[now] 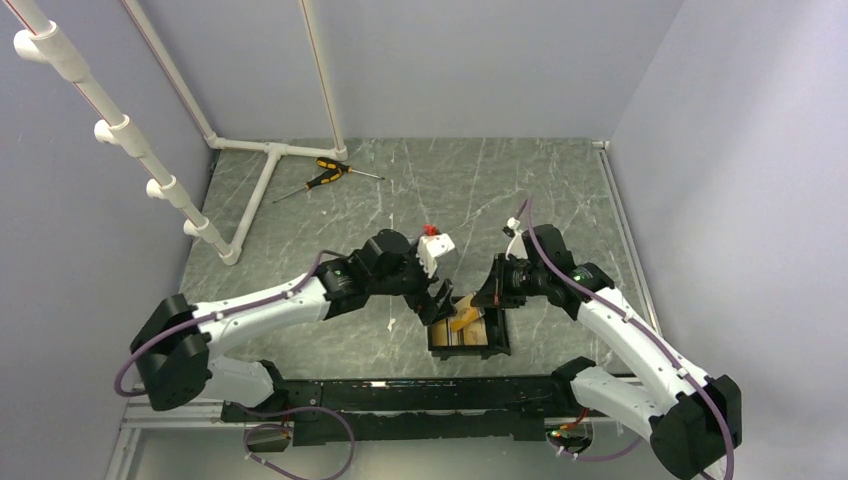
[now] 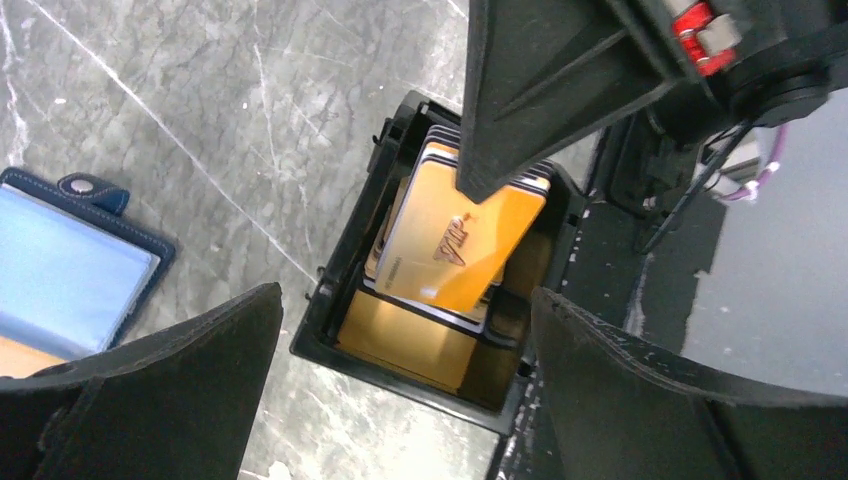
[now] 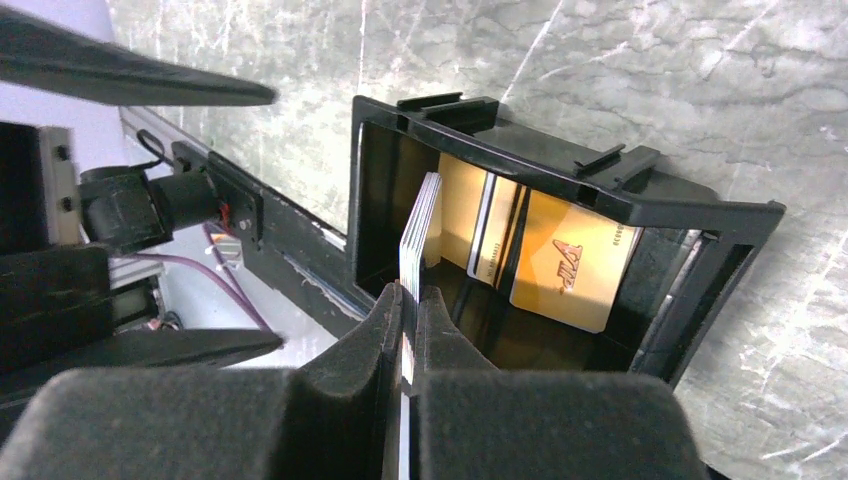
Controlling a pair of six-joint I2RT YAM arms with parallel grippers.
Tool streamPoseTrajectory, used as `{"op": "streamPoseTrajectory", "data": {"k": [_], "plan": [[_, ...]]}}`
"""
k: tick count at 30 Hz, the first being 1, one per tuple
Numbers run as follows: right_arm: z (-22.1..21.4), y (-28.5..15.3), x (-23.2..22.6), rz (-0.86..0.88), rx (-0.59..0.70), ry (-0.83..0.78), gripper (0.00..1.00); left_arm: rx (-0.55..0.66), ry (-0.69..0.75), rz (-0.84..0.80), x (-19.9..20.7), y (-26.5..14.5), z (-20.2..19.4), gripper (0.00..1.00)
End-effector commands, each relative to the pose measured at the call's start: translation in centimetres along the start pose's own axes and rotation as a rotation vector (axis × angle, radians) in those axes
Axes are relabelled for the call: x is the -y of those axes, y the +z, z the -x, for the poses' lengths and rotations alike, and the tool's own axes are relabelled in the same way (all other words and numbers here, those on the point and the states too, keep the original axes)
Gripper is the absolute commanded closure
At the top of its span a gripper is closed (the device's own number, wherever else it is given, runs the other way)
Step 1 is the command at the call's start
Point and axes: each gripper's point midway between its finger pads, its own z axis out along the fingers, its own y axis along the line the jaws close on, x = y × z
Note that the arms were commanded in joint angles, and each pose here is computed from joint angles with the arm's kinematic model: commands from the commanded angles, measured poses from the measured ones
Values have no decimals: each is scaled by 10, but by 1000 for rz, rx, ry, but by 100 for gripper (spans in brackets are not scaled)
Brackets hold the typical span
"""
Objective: Put the credit cards into the card holder
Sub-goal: Pick up the credit card from the storage box.
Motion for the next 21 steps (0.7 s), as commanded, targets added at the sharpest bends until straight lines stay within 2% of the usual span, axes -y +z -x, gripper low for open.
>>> {"op": "streamPoseTrajectory", "data": {"k": [1, 4, 7, 11, 17, 21], "plan": [[15, -10, -26, 110, 48, -27, 100, 50, 164, -29, 3, 21, 17, 1], [13, -11, -27, 124, 44, -18, 100, 101, 181, -10, 5, 32, 20, 1], [11, -12, -29, 140, 38, -10, 100, 78, 198, -7, 6, 44, 15, 0], [10, -12, -28, 141, 39, -2, 100, 47, 200, -90, 19, 54, 3, 1], [8, -12, -31, 160, 39, 11, 100, 1, 174, -158, 29, 58, -12, 1], [6, -11, -23, 125, 36, 8, 100, 19, 152, -172, 35, 49, -11, 1]]}}
